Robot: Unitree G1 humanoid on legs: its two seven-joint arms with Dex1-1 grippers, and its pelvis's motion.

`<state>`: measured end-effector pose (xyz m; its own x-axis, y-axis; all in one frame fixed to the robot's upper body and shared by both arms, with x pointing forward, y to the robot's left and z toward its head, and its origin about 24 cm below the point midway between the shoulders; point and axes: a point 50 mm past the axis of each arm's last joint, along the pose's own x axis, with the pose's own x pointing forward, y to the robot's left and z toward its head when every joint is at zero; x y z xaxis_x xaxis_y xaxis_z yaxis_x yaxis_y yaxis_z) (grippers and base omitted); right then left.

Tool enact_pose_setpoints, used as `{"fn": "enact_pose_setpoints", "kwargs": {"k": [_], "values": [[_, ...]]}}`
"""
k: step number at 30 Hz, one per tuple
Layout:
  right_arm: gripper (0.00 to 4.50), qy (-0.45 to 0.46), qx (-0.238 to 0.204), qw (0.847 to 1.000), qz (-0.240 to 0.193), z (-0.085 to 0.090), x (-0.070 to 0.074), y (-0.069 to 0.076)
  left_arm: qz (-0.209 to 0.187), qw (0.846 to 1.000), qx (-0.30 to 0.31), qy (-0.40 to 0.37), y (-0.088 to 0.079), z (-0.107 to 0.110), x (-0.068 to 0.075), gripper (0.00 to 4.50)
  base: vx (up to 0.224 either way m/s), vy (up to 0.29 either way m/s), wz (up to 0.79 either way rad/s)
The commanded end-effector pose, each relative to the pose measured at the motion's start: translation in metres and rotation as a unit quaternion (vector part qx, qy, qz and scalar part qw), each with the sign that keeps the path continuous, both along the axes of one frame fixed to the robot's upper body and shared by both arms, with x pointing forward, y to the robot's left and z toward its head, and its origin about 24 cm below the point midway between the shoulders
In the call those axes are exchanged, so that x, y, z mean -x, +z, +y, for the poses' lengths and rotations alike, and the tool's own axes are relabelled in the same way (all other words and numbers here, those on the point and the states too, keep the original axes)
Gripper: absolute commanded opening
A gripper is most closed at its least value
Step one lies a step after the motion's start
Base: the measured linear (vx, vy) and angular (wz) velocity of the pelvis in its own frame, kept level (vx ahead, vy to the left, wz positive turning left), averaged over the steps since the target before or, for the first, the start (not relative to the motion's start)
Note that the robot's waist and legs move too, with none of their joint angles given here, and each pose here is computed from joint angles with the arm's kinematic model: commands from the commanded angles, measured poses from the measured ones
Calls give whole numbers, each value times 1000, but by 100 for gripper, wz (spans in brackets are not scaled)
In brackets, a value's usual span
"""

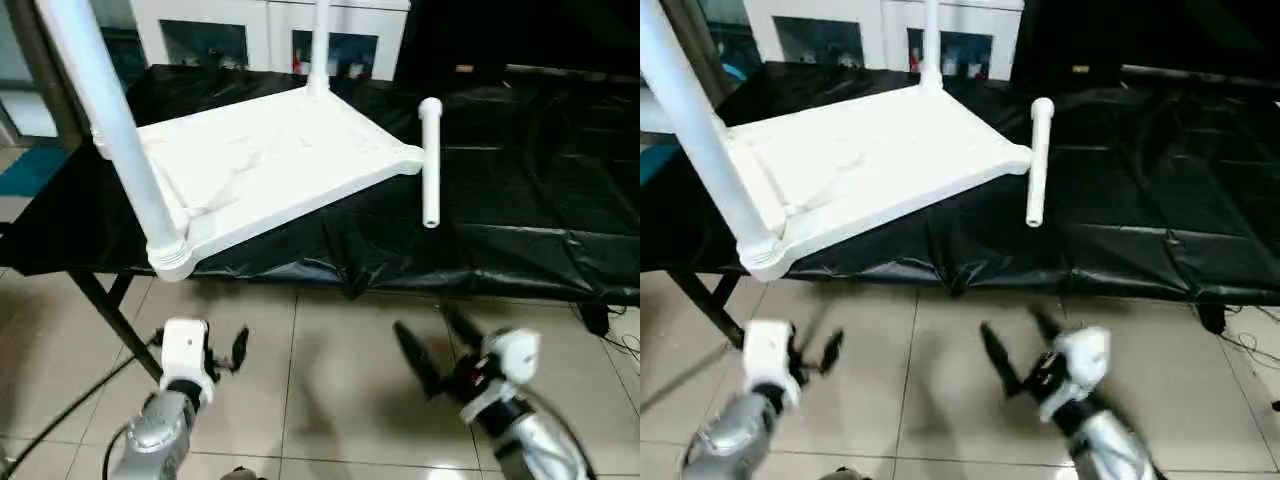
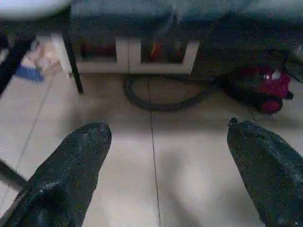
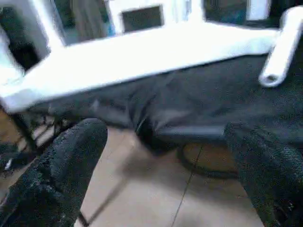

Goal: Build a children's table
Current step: Insert table leg to table base

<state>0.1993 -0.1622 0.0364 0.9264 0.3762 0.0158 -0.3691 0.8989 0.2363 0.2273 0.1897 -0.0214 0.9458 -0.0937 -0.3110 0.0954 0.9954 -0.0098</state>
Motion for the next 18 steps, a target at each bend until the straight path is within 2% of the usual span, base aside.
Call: {"fn": "enact_pose_setpoints", "kwargs": {"k": [1, 5, 7, 11, 15, 18], "values": [[450, -21, -2, 1000, -15, -3, -8, 17, -174, 984, 2, -31, 89, 2, -12, 447, 0, 0, 0], [450, -71, 35, 996, -29, -8, -30, 32, -201, 979, 1, -10, 109, 3, -25, 447, 0, 0, 0], [450, -79, 42, 996, -31, -10, -36, 34, -208, 978, -9, -12, 113, -1, -28, 447, -1, -33, 1], [450, -79, 59, 995, -30, -12, -44, 36, -211, 977, -12, -7, 115, -7, -32, 447, -10, -121, 2], [450, -91, 48, 994, -23, -14, -56, 43, -214, 977, -7, 4, 117, -12, -39, 447, -37, -163, 9], [450, -99, 51, 994, -10, -12, -60, 41, -219, 975, 16, 20, 118, -14, -45, 447, -19, -116, 7]]}}
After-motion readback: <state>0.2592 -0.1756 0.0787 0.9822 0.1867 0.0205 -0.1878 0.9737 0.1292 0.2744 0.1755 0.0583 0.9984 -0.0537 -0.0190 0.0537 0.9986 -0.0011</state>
